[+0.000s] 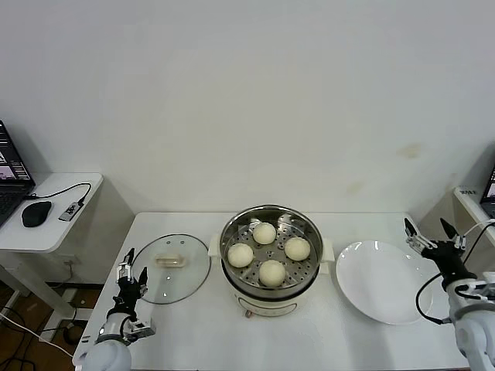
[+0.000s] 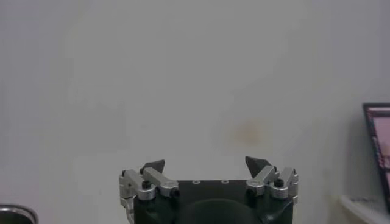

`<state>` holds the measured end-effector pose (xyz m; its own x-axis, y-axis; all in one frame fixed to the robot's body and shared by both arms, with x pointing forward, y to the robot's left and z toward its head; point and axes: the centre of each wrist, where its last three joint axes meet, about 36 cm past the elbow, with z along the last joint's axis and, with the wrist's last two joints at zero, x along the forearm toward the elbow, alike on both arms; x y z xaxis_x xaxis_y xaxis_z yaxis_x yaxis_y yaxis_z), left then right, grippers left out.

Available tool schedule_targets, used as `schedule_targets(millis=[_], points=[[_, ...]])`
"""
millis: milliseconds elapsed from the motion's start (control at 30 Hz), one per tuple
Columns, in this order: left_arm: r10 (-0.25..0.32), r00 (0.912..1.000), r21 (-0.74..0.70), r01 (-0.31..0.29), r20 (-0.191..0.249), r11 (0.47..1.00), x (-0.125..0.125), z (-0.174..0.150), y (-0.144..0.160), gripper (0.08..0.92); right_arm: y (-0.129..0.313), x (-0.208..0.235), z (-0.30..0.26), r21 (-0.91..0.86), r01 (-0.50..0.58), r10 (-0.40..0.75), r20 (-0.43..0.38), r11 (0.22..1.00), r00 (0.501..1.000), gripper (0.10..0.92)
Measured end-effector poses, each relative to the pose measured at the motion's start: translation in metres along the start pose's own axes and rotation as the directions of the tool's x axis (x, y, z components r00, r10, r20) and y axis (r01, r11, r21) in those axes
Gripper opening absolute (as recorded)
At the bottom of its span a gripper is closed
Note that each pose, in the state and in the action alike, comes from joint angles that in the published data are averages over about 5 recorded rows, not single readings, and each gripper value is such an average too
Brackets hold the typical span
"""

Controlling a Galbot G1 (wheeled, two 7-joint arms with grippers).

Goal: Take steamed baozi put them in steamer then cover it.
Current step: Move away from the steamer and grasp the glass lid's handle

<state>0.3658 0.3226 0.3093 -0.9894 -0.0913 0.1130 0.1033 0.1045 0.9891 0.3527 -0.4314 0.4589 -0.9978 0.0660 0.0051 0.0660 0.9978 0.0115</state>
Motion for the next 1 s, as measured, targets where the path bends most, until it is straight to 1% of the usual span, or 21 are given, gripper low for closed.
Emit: schedule_targets(millis=[167,367,700,1000], points=[[0.017,0.9994,-0.103,-0.014,0.032,0.995,-0.014,0.005,-0.011,0.823,0.0,0.007,0.007,-0.005,-0.021,0.021,-0.008,1.0,1.0,0.823],[0.031,0.9981,-0.15,-0.023,0.053,0.988,-0.023,0.003,-0.018,0.823,0.0,0.013,0.011,-0.007,-0.037,0.036,-0.014,0.999,0.999,0.823],[0.031,0.9975,-0.159,-0.021,0.063,0.987,-0.037,-0.007,-0.025,0.823,-0.001,0.021,0.018,-0.009,-0.056,0.056,-0.018,0.998,0.998,0.823],[0.037,0.9975,-0.155,-0.028,0.06,0.988,-0.048,-0.012,-0.032,0.823,-0.003,0.027,0.021,-0.007,-0.072,0.072,-0.02,0.997,0.997,0.823]])
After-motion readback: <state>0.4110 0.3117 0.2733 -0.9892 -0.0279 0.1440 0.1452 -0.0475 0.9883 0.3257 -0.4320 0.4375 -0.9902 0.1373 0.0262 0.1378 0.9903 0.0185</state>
